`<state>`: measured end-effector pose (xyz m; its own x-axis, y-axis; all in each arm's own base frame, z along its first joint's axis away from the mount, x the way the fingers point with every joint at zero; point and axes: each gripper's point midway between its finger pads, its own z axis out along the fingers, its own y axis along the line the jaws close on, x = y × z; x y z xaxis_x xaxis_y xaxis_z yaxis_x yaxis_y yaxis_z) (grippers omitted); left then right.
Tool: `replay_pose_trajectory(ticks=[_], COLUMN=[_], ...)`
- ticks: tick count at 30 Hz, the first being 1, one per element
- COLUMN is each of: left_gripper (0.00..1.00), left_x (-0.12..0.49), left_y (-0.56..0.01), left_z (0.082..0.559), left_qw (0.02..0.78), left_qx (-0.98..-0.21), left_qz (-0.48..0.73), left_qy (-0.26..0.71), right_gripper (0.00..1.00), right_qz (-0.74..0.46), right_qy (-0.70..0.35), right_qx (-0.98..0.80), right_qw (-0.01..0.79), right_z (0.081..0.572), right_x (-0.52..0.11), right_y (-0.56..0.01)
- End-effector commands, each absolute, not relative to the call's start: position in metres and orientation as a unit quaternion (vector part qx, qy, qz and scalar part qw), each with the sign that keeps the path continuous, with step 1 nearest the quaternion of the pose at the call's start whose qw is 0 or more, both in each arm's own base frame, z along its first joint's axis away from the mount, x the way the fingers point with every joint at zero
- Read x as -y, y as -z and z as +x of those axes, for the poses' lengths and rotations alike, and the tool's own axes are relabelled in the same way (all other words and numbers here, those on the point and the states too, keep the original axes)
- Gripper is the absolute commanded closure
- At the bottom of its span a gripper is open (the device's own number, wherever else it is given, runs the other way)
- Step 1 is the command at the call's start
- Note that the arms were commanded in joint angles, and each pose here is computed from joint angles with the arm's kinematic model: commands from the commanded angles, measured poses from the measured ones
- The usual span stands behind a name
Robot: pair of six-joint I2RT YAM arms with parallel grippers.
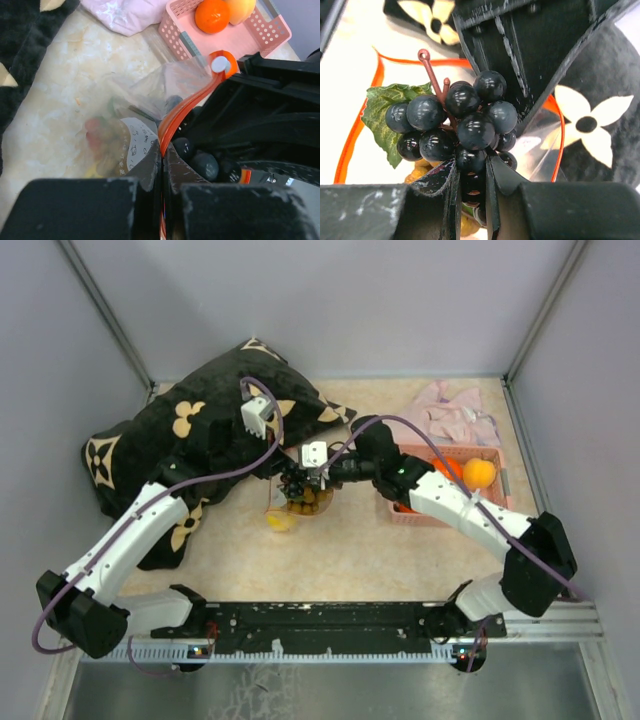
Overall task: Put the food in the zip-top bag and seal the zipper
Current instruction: Place the fake fruit in the zipper food storage bag.
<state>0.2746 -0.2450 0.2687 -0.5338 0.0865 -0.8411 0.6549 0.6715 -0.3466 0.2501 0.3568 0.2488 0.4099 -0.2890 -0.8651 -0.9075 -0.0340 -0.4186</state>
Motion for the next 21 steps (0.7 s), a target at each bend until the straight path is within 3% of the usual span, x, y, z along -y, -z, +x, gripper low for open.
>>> replay_pose_trajectory(ticks=[1,10,21], left_gripper=[1.00,1.00,1.00], left_x=[0.254,0.258,0.265], left_y=[-0.285,-0.283,-0.277], left_z=[0.268,0.265,0.262], left_qw=[0.439,0.432,0.418], left_qx=[-0.783,-0.781,-0.783], left_qz=[0.251,0.259,0.266], left_qy=[0.362,0.370,0.377], right_gripper=[1.00,1.00,0.87], right_qz=[-0.664,-0.660,-0.676], right_qy=[-0.209,-0.155,-0.108], right_qx=[-0.474,-0.492,-0.438], right_qw=[0.539,0.546,0.582], right_z=[0.286,0.309,0.310], right_x=[-0.346,-0.343,-0.373], right_y=[-0.233,-0.213,-0.221])
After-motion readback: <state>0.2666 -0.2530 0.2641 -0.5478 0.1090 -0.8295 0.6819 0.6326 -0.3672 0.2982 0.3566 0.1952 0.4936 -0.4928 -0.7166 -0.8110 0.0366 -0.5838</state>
